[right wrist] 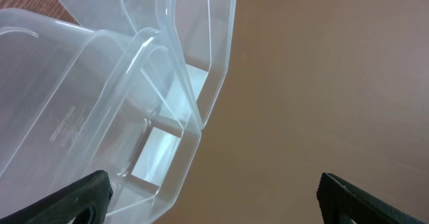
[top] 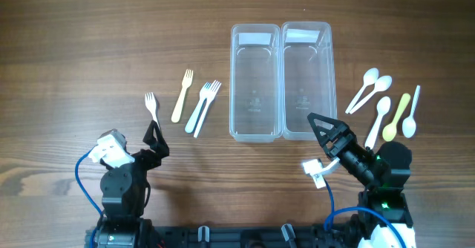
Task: Pack container
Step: 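Move the right gripper to the right clear container's near edge and grasp it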
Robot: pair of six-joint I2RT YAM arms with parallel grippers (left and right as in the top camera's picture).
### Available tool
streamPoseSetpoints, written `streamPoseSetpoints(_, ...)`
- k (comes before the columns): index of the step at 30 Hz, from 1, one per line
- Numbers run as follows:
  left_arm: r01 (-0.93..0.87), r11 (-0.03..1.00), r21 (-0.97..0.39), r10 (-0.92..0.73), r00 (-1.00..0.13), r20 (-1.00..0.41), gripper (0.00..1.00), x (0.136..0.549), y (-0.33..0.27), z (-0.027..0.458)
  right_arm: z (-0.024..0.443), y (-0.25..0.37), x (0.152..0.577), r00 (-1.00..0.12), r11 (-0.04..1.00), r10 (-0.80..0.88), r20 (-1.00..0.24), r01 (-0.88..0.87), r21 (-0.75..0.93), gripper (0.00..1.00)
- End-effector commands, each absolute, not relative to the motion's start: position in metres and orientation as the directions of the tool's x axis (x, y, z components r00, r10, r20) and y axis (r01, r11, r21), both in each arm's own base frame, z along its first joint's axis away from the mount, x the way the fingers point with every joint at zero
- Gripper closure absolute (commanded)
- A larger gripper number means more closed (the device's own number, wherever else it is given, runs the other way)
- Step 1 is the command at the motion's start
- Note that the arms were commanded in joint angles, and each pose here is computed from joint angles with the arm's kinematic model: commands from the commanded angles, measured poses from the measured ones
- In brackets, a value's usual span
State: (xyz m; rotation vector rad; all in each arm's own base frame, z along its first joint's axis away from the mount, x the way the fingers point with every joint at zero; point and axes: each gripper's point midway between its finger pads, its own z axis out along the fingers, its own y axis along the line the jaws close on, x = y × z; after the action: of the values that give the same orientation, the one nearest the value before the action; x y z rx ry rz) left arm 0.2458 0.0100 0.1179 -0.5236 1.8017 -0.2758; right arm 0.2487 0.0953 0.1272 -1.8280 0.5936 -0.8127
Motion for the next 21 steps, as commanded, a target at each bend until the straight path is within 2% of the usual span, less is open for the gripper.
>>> streamPoseSetpoints(1, -0.206, 0.869, -0.45, -0.49, -0.23, -0.841, 0.0, 0.246, 0.009, 0.114, 0.055, 0.087, 0.229, 0.66, -0.411, -0.733, 0.164, -0.238, -0.88, 0.0)
streamPoseSetpoints(7, -0.213, 0.869, -0.447, -0.49, -0.244, -0.837, 0.0, 0.246, 0.009, 0.111, 0.087, 0.089, 0.244, 0.637, -0.398, -0.73, 0.247, -0.103, -0.912, 0.0)
streamPoseSetpoints(16, -0.213, 0.869, -0.447, -0.49, -0.245, -0.837, 0.0, 0.246, 0.009, 0.111, 0.159, 0.091, 0.262, 0.576, -0.187, -0.798, 0.176, 0.04, -0.981, 0.0)
streamPoseSetpoints(21, -0.213, 0.869, -0.447, -0.49, -0.245, -0.837, 0.0, 0.246, 0.009, 0.111, 0.178, 0.083, 0.268, 0.523, 0.081, -0.846, -0.098, -0.055, -0.995, 0.0)
